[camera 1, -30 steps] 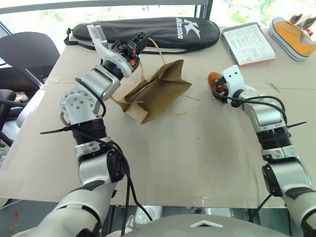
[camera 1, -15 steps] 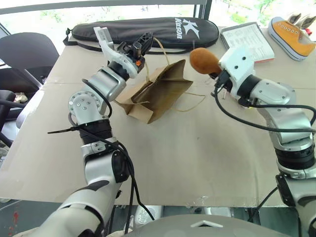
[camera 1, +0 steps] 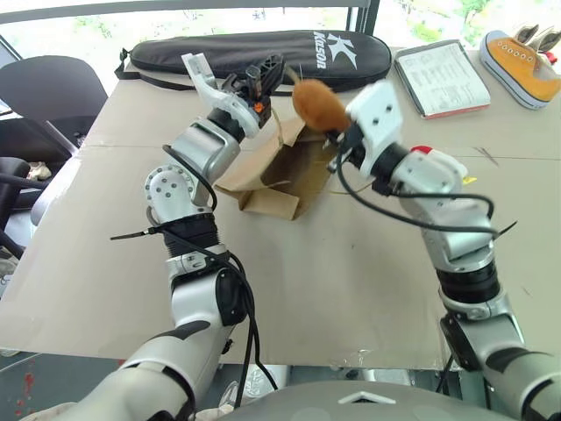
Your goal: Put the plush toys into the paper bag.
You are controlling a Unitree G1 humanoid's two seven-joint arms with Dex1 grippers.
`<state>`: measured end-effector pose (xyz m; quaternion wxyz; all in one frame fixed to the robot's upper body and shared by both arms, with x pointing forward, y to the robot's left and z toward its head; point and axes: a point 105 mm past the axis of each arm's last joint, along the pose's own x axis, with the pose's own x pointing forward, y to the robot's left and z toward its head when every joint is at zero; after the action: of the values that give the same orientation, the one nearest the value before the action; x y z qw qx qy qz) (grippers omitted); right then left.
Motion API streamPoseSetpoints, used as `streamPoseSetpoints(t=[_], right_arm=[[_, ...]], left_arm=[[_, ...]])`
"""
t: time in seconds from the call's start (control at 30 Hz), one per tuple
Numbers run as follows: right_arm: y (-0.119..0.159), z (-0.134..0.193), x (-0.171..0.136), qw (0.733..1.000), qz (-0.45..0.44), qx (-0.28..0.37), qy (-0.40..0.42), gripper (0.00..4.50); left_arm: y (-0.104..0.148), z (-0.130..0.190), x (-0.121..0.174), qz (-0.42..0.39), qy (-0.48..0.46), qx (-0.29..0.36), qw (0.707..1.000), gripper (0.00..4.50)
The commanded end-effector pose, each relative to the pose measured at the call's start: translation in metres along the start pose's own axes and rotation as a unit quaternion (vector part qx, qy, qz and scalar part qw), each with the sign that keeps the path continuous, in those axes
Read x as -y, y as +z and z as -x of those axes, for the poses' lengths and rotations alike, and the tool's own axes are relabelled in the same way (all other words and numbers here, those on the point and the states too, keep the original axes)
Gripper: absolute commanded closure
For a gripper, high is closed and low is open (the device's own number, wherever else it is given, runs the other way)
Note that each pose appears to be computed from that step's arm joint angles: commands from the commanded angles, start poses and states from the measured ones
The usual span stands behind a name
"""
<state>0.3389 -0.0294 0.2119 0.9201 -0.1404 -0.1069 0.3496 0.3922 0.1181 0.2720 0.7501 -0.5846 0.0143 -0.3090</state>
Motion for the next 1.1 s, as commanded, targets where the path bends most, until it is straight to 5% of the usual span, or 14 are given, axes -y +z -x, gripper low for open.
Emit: streamPoseSetpoints(t=[0.03, 0.2, 0.47, 0.7, 0.83, 0.87, 0.93, 1.1], right_arm=[[0.011, 0.003, 0.001, 0.999, 0.009, 0.038, -0.014, 4.48], [0.006, 0.008, -0.002, 0.999, 0.000, 0.032, -0.012, 4.48], [-0.017, -0.002, -0.009, 0.993, 0.106, -0.035, 0.036, 4.48], [-0.034, -0.016, -0.003, 0.954, 0.266, -0.091, 0.100, 4.48], [-0.040, -0.039, -0.011, 0.898, 0.392, -0.111, 0.167, 4.48], [-0.039, -0.045, -0.015, 0.885, 0.414, -0.108, 0.184, 3.81], [-0.038, -0.054, -0.024, 0.875, 0.420, -0.101, 0.217, 3.38], [-0.028, -0.053, -0.013, 0.868, 0.443, -0.085, 0.209, 0.90]], left_arm=[[0.013, 0.002, 0.021, 0.012, -0.033, 0.031, 0.999, 4.50], [0.010, 0.004, 0.022, 0.010, -0.031, 0.026, 0.999, 4.50], [-0.001, 0.002, 0.025, 0.011, -0.032, 0.006, 0.999, 4.50], [-0.012, 0.000, 0.025, 0.013, -0.034, -0.013, 0.999, 4.50], [-0.021, 0.001, 0.021, 0.020, -0.031, -0.023, 0.999, 4.50], [-0.023, 0.001, 0.019, 0.021, -0.031, -0.027, 0.999, 4.50], [-0.027, 0.002, 0.018, 0.022, -0.030, -0.031, 0.999, 4.50], [-0.020, 0.005, 0.014, 0.017, -0.026, -0.020, 0.999, 4.50]])
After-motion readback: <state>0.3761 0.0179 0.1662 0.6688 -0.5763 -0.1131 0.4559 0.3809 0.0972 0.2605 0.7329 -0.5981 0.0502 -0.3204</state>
